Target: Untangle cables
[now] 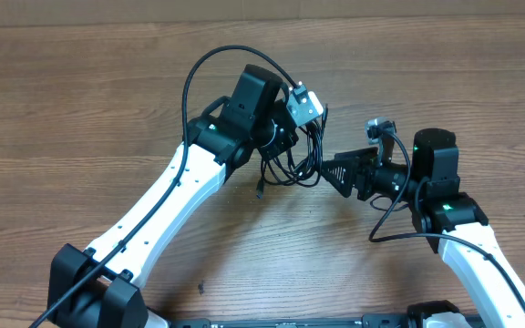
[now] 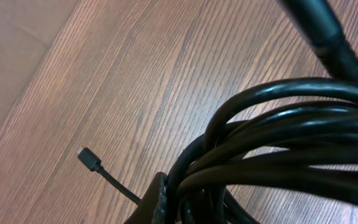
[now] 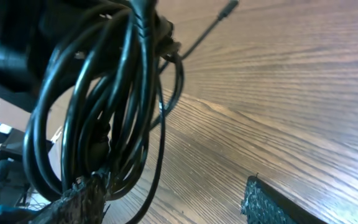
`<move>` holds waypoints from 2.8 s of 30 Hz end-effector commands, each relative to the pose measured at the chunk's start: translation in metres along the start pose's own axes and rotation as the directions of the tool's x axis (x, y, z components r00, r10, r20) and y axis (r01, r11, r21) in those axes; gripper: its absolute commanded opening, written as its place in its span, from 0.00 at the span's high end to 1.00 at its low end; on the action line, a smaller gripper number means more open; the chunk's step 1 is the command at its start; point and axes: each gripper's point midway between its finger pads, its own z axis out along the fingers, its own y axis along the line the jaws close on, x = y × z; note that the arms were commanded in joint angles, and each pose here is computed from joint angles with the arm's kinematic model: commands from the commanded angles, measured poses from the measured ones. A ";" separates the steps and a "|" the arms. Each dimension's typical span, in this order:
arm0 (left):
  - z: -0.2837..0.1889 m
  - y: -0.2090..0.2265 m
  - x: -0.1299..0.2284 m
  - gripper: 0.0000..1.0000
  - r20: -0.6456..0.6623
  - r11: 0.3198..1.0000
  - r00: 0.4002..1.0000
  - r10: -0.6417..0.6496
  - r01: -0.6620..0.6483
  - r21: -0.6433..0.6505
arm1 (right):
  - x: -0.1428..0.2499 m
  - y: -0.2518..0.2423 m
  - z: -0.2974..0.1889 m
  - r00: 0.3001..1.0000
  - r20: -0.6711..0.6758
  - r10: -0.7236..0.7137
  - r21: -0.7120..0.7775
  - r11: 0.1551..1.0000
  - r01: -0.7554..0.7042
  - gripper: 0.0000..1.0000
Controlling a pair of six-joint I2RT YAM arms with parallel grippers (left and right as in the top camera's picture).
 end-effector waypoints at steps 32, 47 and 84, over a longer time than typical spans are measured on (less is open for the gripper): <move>0.000 -0.021 -0.018 0.96 -0.034 0.994 0.996 0.081 -0.083 -0.072 | -0.009 0.021 -0.003 0.999 0.012 -0.050 -0.086 0.995 0.051 0.28; -0.002 -0.070 -0.038 0.96 0.078 0.984 0.993 0.092 -0.102 0.144 | -0.009 0.020 -0.003 0.999 0.014 -0.050 -0.080 0.996 0.051 0.28; -0.016 -0.124 0.002 0.96 -0.041 0.911 0.993 0.113 -0.087 0.404 | -0.001 -0.064 -0.016 0.987 0.080 0.141 0.384 0.909 -0.161 0.33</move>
